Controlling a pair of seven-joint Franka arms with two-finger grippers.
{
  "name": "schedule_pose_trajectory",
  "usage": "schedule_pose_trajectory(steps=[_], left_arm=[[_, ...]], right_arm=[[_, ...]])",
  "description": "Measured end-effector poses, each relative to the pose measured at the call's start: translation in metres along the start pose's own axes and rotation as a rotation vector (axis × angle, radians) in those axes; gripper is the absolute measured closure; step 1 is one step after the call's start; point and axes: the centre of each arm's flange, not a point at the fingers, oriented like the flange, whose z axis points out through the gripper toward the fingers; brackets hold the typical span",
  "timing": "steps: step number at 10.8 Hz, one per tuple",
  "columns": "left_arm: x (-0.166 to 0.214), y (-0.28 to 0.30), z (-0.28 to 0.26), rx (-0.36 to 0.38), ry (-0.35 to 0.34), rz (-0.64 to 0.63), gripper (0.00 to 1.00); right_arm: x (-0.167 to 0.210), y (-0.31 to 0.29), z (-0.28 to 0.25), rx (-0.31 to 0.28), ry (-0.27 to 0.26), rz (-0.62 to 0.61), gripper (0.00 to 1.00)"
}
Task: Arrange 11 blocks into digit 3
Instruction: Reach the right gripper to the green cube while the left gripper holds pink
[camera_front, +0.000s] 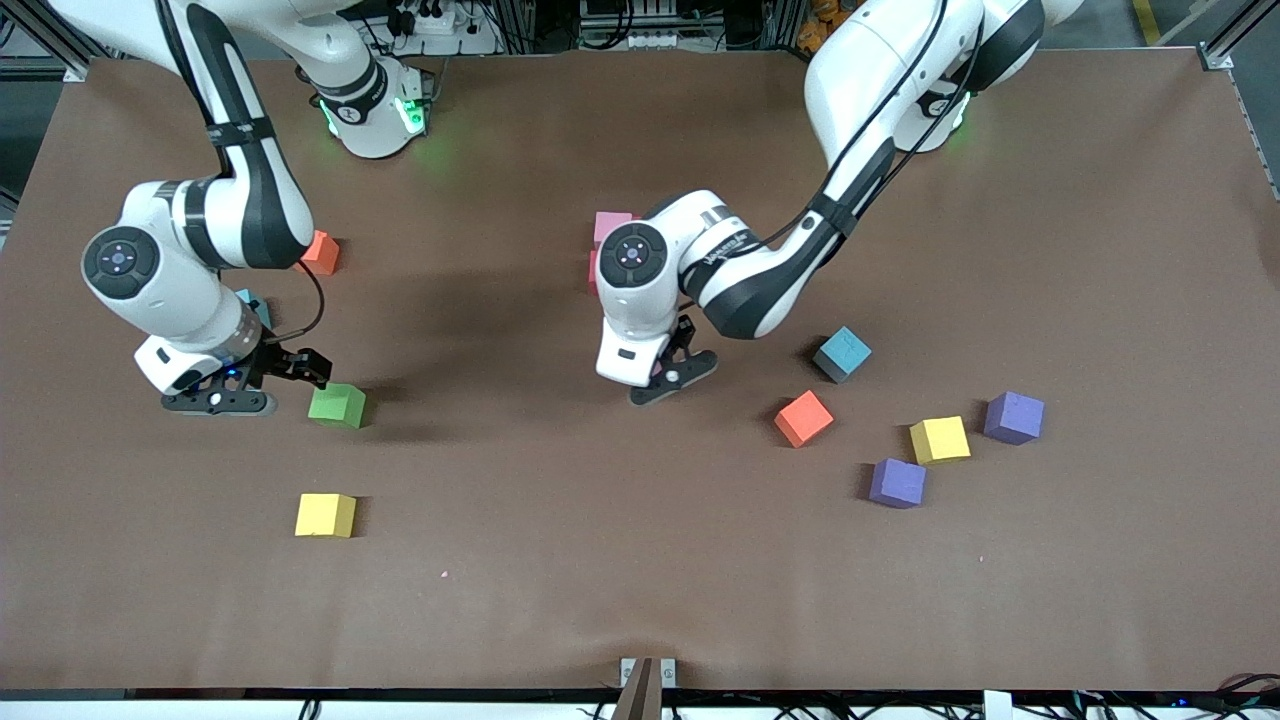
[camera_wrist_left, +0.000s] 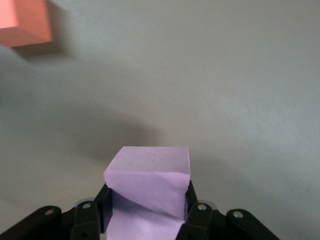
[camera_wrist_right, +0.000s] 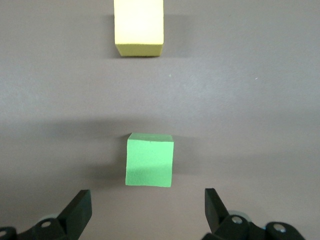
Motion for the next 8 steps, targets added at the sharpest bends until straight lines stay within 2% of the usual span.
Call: schedule_pose_trajectory(steps=[2, 4, 8], left_arm=[[0.024, -0.013, 0.003, 0.023, -0.007, -0.12, 0.43], [0.054, -0.027, 0.005, 0.034, -0.021, -0.232, 0.43], [0.098, -0.061, -0.002, 0.056, -0.036, -0.322, 0.43]], right_arm=[[-0.012, 0.014, 0.019, 0.001, 0.021, -0.009, 0.0], [-0.017, 0.035, 0.028, 0.002, 0.012, 0.0, 0.0], [-0.02, 0.026, 0.06, 0.009, 0.006, -0.012, 0.0]])
